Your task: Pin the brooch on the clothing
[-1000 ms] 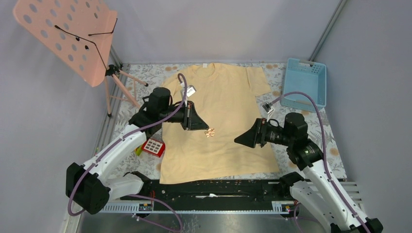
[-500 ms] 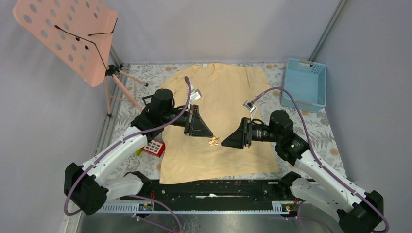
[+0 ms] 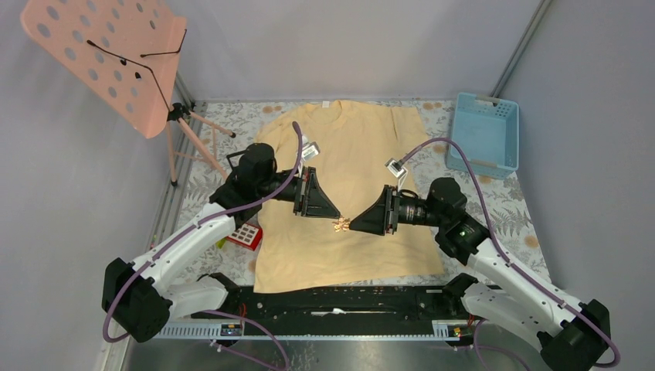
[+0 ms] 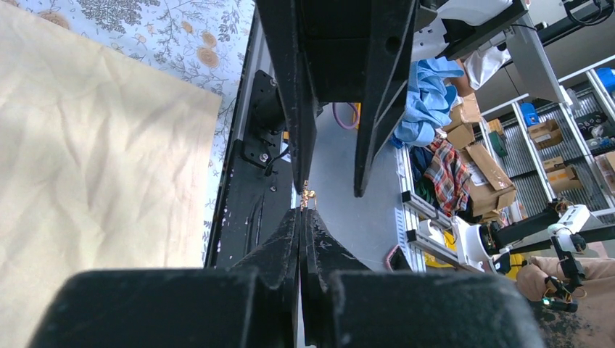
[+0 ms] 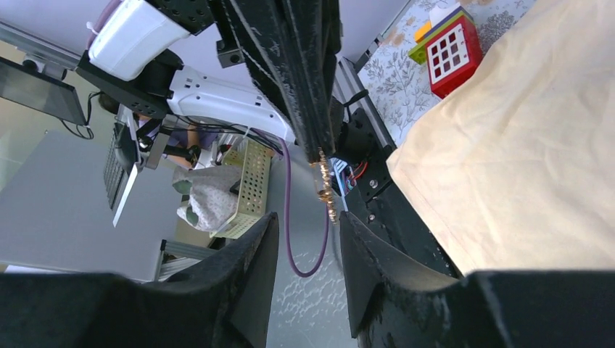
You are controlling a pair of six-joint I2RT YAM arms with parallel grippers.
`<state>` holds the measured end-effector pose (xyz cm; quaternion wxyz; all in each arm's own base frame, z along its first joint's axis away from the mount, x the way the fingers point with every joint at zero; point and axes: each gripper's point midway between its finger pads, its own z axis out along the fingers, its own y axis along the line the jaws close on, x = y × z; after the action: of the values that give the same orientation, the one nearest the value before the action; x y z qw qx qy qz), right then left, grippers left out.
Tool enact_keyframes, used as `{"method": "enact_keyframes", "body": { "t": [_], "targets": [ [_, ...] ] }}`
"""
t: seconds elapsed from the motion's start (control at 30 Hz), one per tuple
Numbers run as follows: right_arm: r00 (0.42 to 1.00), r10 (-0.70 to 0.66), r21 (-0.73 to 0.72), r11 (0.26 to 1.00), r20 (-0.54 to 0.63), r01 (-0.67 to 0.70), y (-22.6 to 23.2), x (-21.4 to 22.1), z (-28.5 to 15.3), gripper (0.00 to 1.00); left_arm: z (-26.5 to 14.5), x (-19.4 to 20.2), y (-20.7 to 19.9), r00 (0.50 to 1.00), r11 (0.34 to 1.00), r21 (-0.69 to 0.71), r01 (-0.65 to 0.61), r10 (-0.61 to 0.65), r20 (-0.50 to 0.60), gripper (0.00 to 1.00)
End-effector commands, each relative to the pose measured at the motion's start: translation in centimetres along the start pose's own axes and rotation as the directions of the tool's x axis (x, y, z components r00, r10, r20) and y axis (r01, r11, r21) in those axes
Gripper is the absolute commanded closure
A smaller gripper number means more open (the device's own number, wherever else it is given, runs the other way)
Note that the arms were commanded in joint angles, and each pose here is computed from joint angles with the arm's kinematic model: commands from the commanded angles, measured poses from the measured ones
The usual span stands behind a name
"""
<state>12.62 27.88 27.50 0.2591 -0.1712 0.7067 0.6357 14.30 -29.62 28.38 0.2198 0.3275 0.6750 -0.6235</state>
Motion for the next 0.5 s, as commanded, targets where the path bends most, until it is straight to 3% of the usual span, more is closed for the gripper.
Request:
{"method": "enact_keyframes", "body": {
  "t": [0.0,0.47],
  "targets": [
    [0.999,-0.038,0.005,0.999,0.013,0.038,-0.35,-0.05,0.31,0.57,-0.28,-0.73,-1.81,0.996,0.994,0.061,-0.086,0.085,0.021,1.0],
    [0.999,-0.044,-0.01,0.999,0.019,0.044,-0.22,-0.04,1.04,0.71,-0.28,-0.8,-2.02,0.996,0.994,0.073,-0.082,0.08,0.032,1.0]
  ]
}}
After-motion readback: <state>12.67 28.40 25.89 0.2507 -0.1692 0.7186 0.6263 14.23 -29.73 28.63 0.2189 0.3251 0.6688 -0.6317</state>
